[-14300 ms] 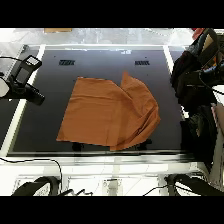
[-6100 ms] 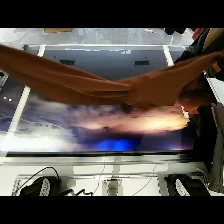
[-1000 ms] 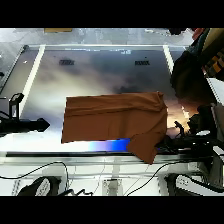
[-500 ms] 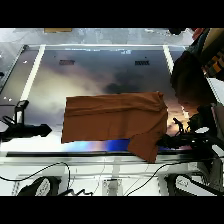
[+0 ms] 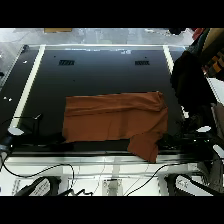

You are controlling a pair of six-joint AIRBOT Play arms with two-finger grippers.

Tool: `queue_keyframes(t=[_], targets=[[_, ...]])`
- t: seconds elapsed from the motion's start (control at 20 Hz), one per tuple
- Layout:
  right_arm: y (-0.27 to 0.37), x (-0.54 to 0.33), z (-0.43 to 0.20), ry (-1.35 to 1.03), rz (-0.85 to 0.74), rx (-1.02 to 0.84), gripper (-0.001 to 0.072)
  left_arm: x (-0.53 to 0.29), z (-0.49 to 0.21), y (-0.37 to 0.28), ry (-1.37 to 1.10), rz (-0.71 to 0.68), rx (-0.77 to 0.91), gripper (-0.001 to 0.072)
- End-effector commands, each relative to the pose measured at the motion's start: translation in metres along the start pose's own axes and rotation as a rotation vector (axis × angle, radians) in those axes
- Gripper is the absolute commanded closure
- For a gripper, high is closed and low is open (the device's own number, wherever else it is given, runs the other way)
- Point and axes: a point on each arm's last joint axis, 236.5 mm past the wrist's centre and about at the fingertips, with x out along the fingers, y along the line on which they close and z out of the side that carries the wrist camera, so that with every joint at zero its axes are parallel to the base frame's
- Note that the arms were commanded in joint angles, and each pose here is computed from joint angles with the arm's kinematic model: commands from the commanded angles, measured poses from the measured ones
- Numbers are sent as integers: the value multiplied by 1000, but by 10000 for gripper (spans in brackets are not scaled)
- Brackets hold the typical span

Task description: Fold the clothes and pants, and hang the long-sleeved shirts on hangers.

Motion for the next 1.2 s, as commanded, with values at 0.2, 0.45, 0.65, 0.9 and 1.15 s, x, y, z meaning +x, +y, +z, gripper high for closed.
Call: queue_keyframes(t=[0.2,0.45,0.65,0.9,1.15], targets=[[3,-2,0,-6,2,-6,696,25,-1,0,36,-76,-26,698],[36,-33,18,-167,-9,-118,697,-13,20,-28,19,-129,95,698],[78,-109,78,-529,-60,-101,696,-64,70,-67,-143,-179,188,698],[132,-197,161,-1005,54,-67,697,-90,150,-93,-465,-219,117,699],[128,-161,228,-1170,-64,-14,697,-60,212,-85,-663,-44,6,700]])
